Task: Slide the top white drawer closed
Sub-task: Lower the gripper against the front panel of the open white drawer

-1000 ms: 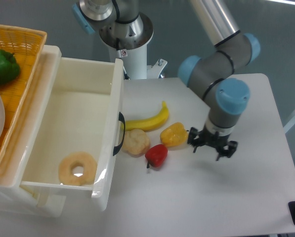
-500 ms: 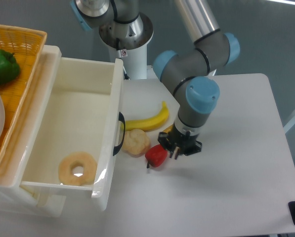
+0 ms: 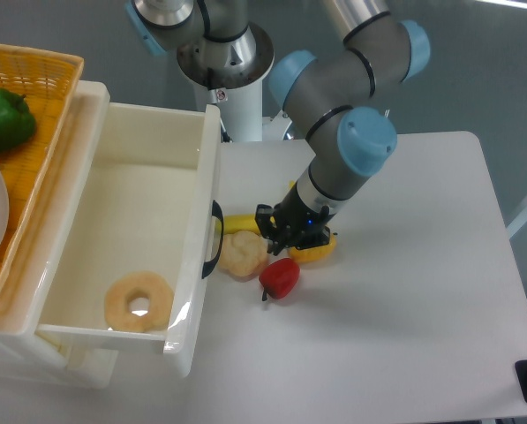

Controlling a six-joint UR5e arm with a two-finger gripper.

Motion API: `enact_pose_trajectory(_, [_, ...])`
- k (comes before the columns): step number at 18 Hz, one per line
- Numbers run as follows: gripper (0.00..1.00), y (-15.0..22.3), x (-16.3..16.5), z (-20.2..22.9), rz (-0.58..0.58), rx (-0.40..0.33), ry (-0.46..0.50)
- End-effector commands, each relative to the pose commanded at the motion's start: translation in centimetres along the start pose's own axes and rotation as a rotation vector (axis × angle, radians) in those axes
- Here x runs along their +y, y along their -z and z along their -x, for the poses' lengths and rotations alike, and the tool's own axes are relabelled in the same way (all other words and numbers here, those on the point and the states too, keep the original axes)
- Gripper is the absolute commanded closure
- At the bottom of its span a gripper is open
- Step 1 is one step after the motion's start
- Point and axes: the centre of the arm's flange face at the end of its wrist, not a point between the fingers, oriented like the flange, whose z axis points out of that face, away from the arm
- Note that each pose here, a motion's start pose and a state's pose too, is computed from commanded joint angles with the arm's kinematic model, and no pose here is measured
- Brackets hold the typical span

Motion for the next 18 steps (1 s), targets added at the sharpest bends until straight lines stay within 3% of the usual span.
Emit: enact_pose_trajectory(18, [0.82, -0.3, -1.7, -4.9, -0.020, 0.024, 0.001])
